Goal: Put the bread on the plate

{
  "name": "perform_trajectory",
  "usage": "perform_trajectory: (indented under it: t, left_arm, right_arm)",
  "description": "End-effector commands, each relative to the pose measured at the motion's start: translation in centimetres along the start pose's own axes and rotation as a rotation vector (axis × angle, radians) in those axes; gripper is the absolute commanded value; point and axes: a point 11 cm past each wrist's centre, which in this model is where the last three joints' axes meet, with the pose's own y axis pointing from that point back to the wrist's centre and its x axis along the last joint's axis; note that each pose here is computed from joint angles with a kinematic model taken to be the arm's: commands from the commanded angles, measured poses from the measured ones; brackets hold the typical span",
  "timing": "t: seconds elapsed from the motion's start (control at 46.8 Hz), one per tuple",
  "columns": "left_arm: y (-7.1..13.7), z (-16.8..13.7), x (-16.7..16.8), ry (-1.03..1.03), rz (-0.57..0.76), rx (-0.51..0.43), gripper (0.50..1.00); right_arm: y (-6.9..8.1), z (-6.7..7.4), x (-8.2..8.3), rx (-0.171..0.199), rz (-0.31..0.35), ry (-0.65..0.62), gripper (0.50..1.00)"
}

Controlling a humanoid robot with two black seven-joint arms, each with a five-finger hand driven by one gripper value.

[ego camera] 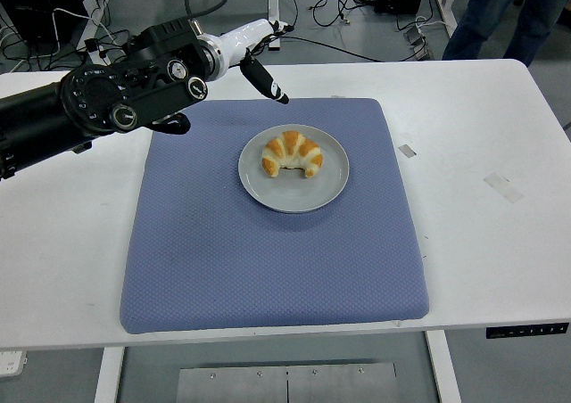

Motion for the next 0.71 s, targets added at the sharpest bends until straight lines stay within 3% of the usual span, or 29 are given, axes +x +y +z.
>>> perform_trajectory:
  t: [0.0, 0.214, 0.321, 0.534, 0.684]
  left_arm:
    - [0.0, -0.2, 1.0, 0.077, 0.026, -0.007, 0.99]
    - [-0.1, -2.9, 1.5, 0.279, 0.054, 0.022, 0.99]
    - [0.5, -5.8, 2.6, 0.363, 0.068, 0.066, 0.99]
    - [1.1, -10.8, 3.9, 0.742, 0.119, 0.154, 0.99]
    - [1.3, -14.2, 3.4, 0.843, 0.162, 0.215, 0.992]
  right_arm:
    - [0.0, 0.0, 0.0, 0.0, 0.0, 0.0, 1.0]
    - [0.0, 0.0, 0.0, 0.0, 0.0, 0.0, 1.0]
    - [0.0, 0.0, 0.0, 0.0, 0.0, 0.0, 1.0]
    - [0.0, 0.0, 0.0, 0.0, 0.0, 0.0, 1.0]
    - [0.0, 0.0, 0.0, 0.0, 0.0, 0.0, 1.0]
